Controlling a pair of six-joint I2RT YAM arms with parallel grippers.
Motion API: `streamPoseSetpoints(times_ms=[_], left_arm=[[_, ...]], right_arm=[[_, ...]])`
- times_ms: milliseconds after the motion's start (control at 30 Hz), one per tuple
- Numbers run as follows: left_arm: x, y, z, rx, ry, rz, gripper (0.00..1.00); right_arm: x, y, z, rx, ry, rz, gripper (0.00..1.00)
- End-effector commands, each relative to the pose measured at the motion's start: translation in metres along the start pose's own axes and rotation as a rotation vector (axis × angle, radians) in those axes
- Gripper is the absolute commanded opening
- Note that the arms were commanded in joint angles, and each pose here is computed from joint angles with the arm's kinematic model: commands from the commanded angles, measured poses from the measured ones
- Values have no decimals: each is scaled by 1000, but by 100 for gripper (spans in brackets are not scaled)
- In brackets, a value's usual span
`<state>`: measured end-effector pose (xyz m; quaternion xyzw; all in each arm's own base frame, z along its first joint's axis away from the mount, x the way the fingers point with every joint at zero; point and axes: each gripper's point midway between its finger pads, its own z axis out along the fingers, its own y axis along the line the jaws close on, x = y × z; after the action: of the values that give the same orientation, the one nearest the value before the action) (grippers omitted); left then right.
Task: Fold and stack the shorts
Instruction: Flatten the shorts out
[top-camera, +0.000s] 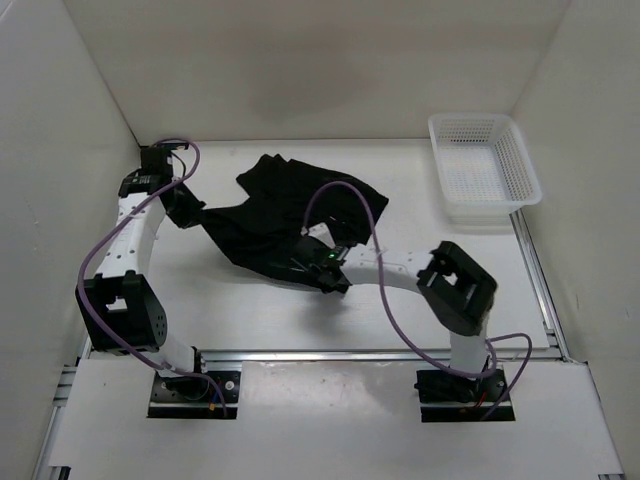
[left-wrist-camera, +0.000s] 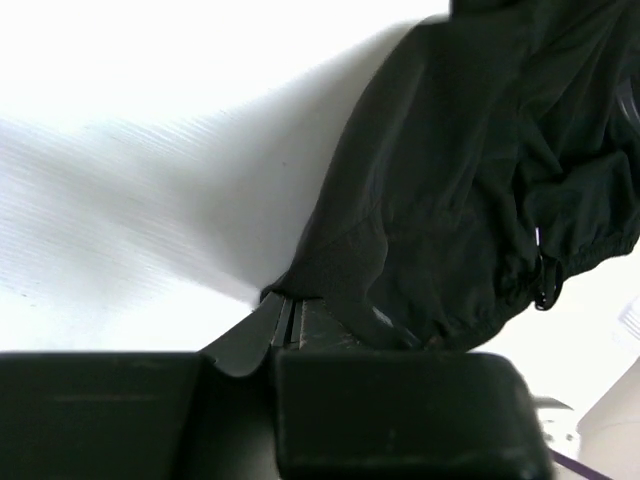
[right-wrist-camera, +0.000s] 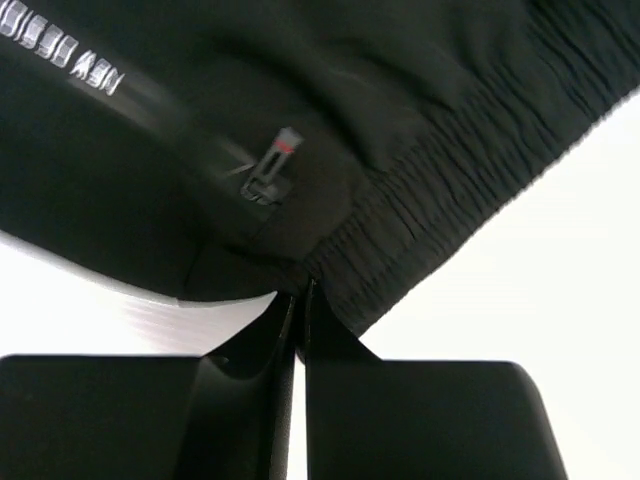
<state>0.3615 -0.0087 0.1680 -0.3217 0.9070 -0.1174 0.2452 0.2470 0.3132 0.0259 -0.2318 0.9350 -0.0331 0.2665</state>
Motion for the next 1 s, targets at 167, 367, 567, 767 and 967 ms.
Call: streamPoseSetpoints(times_ms=[167, 367, 567, 767, 967], left_arm=[[58, 9, 5, 34, 101, -8, 37], [90, 15, 10, 42, 146, -1, 100], [77, 17, -8, 27, 53, 27, 68], [101, 51, 3, -67, 15, -100, 38], [124, 61, 43, -142, 188, -81, 98]], right_arm=[[74, -91, -42, 152, 47, 227, 10], [67, -92, -65, 133, 29, 276, 96], [54, -100, -99, 25, -26, 458, 99], [68, -79, -102, -285, 39, 762, 98], [96, -86, -83, -451, 145, 1077, 95]])
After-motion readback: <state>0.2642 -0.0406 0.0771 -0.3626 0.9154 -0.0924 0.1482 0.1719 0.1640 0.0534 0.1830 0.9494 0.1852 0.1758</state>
